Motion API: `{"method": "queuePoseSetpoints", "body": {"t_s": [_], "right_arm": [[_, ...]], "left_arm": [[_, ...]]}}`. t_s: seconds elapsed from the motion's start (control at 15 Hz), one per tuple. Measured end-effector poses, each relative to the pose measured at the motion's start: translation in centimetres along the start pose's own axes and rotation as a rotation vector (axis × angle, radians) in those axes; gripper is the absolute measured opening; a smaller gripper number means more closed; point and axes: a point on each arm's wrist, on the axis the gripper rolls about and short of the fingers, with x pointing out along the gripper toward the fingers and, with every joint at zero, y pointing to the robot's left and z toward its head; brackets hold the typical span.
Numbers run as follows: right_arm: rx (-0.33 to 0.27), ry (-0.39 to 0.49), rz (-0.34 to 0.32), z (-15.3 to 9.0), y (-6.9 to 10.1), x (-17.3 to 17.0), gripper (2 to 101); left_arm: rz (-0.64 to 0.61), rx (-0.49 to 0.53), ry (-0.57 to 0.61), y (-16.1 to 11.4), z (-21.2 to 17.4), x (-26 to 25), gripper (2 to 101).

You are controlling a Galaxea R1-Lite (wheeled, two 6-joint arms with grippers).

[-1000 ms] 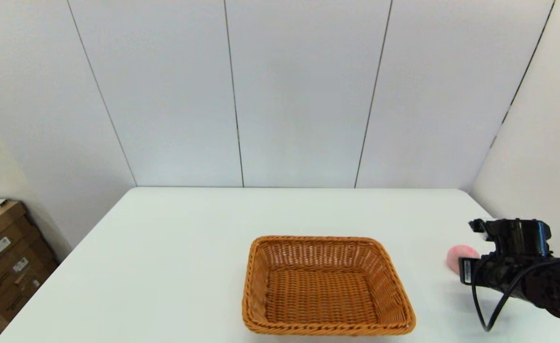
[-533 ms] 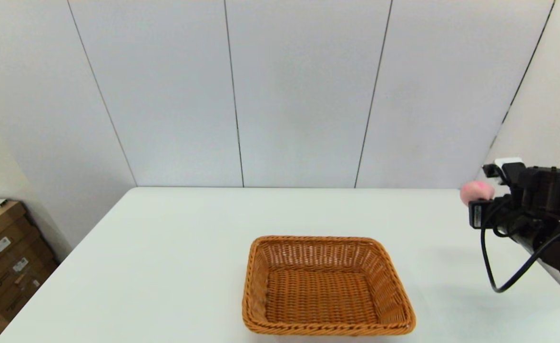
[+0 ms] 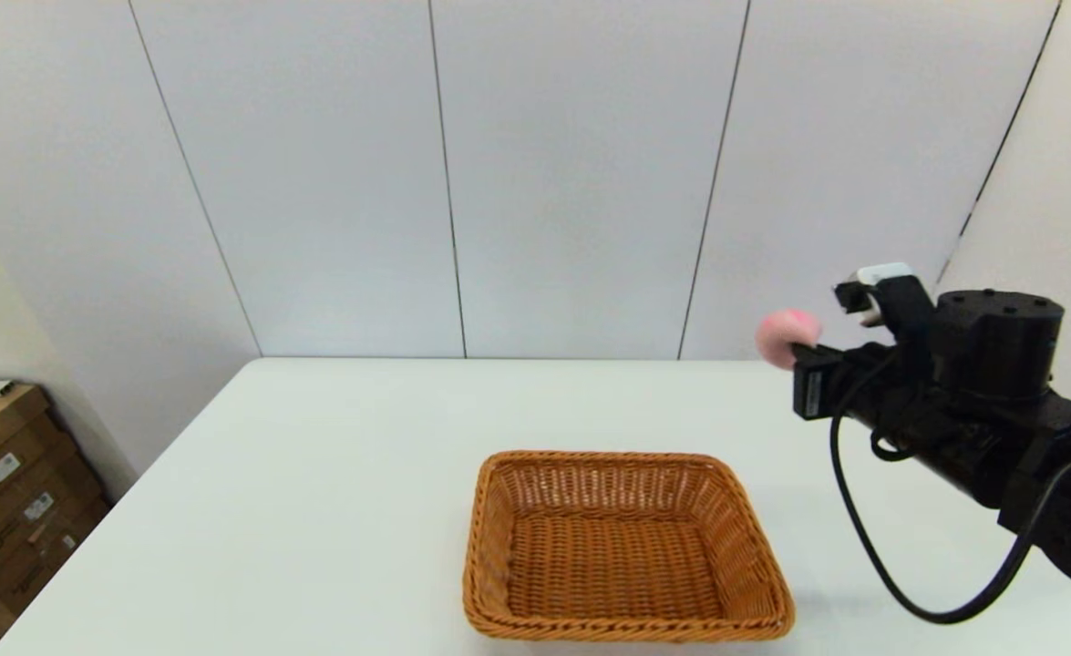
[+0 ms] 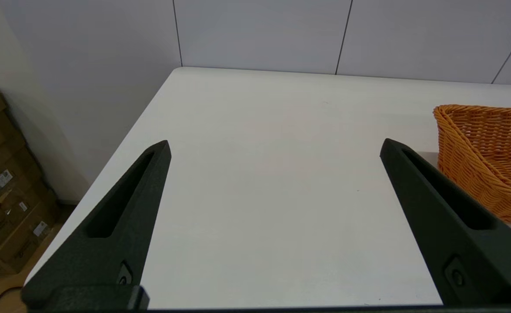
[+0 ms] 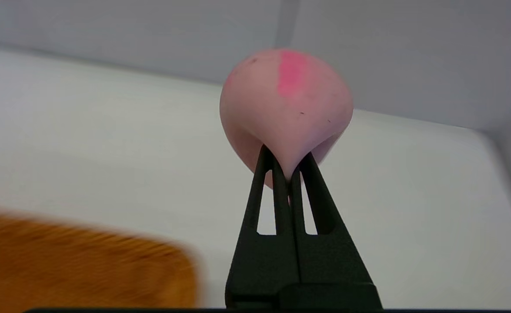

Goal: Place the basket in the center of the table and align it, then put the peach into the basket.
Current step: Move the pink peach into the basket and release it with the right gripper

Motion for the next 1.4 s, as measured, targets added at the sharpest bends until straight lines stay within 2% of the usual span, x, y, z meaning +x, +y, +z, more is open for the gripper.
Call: {"method": "queuePoseSetpoints", "body": {"t_s": [0.2, 0.33, 0.47, 0.6, 0.87, 1.07, 1.2, 1.4], "right_arm": [[-0.024, 0.066, 0.198, -1.1, 5.5, -1.7, 3.0], [-0.050, 0.112, 0.311, -1.8, 8.6, -3.2, 3.0], [-0.071, 0.150, 0.396, -2.5, 10.9, -4.4, 3.0], [-0.085, 0.173, 0.452, -3.1, 12.5, -5.3, 3.0], [-0.121, 0.211, 0.491, -4.2, 14.0, -5.9, 3.0], [-0.119, 0.223, 0.492, -4.4, 14.2, -5.9, 3.0], [-0.124, 0.262, 0.485, -4.7, 14.1, -6.0, 3.0], [-0.108, 0.251, 0.486, -4.1, 14.2, -6.0, 3.0]], "left_arm": [[0.000, 0.000, 0.000, 0.0, 0.0, 0.0, 97.8], [0.000, 0.001, 0.000, 0.0, 0.0, 0.0, 97.8], [0.000, 0.002, -0.001, 0.0, 0.0, 0.0, 97.8], [0.000, 0.003, -0.001, 0.0, 0.0, 0.0, 97.8], [0.000, -0.005, -0.002, 0.0, 0.0, 0.0, 97.8], [0.001, -0.006, -0.001, 0.0, 0.0, 0.0, 97.8], [0.000, -0.006, -0.001, 0.0, 0.0, 0.0, 97.8], [0.001, -0.007, -0.001, 0.0, 0.0, 0.0, 97.8]]}}
